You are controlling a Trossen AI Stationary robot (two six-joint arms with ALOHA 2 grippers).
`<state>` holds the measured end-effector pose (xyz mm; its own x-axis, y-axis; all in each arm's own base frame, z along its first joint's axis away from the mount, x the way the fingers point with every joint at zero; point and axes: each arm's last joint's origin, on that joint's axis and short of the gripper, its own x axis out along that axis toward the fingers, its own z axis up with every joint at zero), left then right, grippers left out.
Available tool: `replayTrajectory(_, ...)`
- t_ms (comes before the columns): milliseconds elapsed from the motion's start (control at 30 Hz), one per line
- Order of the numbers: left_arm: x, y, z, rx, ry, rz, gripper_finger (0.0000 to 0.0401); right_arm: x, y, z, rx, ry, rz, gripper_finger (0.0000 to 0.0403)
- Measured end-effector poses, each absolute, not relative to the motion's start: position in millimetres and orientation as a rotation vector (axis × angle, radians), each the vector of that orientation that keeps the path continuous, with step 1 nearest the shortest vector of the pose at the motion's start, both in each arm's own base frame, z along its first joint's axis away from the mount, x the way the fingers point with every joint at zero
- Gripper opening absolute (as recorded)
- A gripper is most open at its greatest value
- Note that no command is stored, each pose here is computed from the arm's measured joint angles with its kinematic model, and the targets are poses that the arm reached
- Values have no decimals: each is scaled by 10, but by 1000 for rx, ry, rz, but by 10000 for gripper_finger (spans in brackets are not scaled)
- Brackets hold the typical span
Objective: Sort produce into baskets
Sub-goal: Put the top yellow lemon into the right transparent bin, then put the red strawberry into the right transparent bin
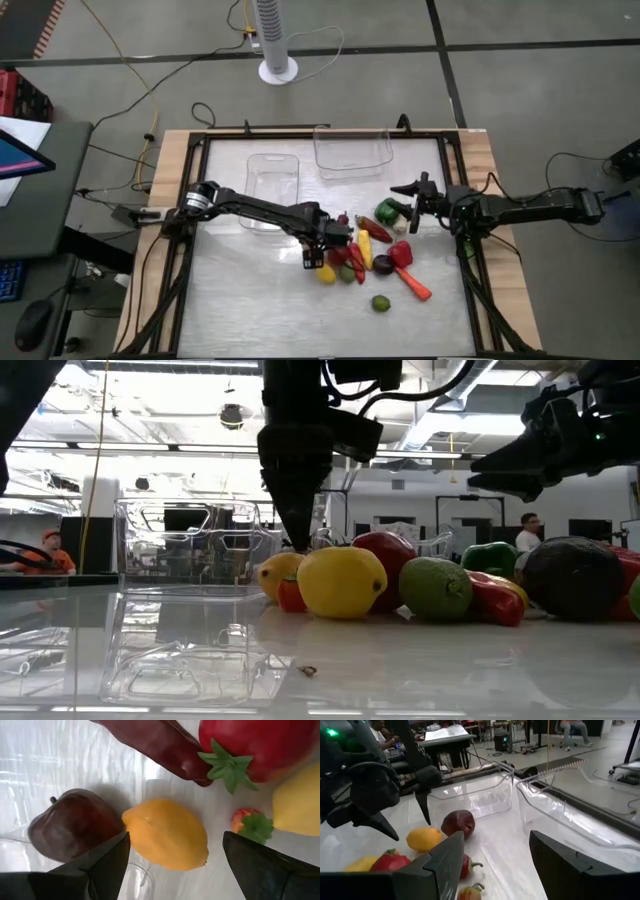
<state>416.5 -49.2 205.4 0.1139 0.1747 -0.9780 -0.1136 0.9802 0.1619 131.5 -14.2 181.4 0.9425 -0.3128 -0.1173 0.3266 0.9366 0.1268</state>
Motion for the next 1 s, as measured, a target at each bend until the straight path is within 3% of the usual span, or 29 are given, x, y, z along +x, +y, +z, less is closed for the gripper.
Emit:
replayTrajectory(333, 4214, -490, 1980, 7, 1433, 251, 306, 1315, -166, 1830, 137, 81, -338, 254)
replayTrajectory(633, 4288, -501, 1663, 7, 1604, 296, 306, 1315, -173, 1833, 138, 76, -340, 254)
replayTrajectory(1000, 4388, -589, 1969, 109, 1526, 221, 306, 1314, -173, 1824, 137, 86, -341, 254)
